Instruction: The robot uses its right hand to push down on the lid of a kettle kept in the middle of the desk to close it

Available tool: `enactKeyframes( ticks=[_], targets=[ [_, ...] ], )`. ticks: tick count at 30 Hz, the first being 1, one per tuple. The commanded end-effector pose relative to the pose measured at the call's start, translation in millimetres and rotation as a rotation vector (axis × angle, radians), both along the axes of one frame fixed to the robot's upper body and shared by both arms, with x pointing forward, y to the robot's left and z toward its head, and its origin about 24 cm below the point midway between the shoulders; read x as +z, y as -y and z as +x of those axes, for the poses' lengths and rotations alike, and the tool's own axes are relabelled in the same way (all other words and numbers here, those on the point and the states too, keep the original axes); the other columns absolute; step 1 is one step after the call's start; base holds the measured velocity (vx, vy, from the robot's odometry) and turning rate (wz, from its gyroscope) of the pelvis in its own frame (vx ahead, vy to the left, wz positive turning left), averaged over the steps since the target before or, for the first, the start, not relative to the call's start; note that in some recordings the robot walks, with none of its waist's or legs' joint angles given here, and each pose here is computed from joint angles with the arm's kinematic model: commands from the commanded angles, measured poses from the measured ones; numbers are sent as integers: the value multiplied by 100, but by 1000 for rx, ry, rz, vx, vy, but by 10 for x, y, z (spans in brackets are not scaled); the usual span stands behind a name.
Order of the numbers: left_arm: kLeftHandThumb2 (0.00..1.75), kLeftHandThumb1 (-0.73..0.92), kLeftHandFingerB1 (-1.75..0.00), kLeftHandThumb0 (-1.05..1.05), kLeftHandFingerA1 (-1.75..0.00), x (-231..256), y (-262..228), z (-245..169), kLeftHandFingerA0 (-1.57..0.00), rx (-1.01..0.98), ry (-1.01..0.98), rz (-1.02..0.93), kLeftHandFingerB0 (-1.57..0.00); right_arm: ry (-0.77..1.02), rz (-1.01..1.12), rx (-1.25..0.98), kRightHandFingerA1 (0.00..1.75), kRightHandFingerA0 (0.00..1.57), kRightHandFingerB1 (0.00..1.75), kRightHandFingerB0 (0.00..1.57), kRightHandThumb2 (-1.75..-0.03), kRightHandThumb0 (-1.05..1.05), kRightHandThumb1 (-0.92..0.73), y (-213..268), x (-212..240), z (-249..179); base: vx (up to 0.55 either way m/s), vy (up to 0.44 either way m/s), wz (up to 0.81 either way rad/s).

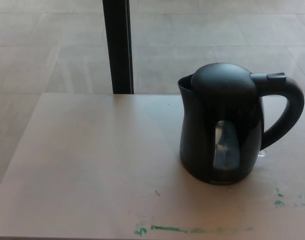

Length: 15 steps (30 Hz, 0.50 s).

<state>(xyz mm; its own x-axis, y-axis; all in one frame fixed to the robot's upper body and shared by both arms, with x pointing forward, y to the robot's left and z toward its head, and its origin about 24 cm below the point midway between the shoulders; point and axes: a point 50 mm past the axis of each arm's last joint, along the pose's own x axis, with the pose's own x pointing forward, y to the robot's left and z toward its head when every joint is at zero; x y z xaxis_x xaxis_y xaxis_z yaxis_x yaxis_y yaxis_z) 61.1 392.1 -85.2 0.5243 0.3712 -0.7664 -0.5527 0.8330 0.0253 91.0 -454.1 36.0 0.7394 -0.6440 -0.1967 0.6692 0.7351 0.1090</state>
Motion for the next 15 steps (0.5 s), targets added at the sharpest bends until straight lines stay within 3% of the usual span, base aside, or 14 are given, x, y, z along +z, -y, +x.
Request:
enactKeyframes(
  ticks=[1,4,5,10,12,13,15],
  targets=[
    [69,63,-38,-77,-47,79,-80,39,-40,3,32,15,-36,165,160,-339,92,43,88,18,-58,-80,-62,-140,-318,-338,0,0,0],
    [70,64,-39,-76,-47,92,-94,46,-38,-6,28,27,-33,177,206,-396,92,45,93,21,-58,-83,-62,-173,-373,-326,0,0,0],
    [60,73,-35,-68,-44,93,-97,53,-42,23,46,10,-34,164,218,-409,89,42,91,17,-59,-83,-63,-174,-391,-328,0,0,0],
    [62,72,-36,-69,-46,83,-90,67,-45,18,28,30,-36,160,220,-419,92,43,91,22,-59,-81,-64,-172,-383,-325,0,0,0],
    [62,74,-35,-68,-46,85,-87,76,-41,12,35,25,-32,158,225,-402,100,44,97,23,-59,-80,-63,-180,-390,-343,0,0,0],
    [62,74,-35,-68,-44,89,-82,87,-42,-6,37,30,-33,142,226,-394,89,53,82,29,-94,-86,-48,-184,-397,-360,0,0,0],
    [62,74,-35,-68,-44,90,-83,85,-42,-10,33,35,-33,128,227,-390,89,53,82,29,-94,-86,-48,-189,-405,-356,0,0,0]
  ],
)
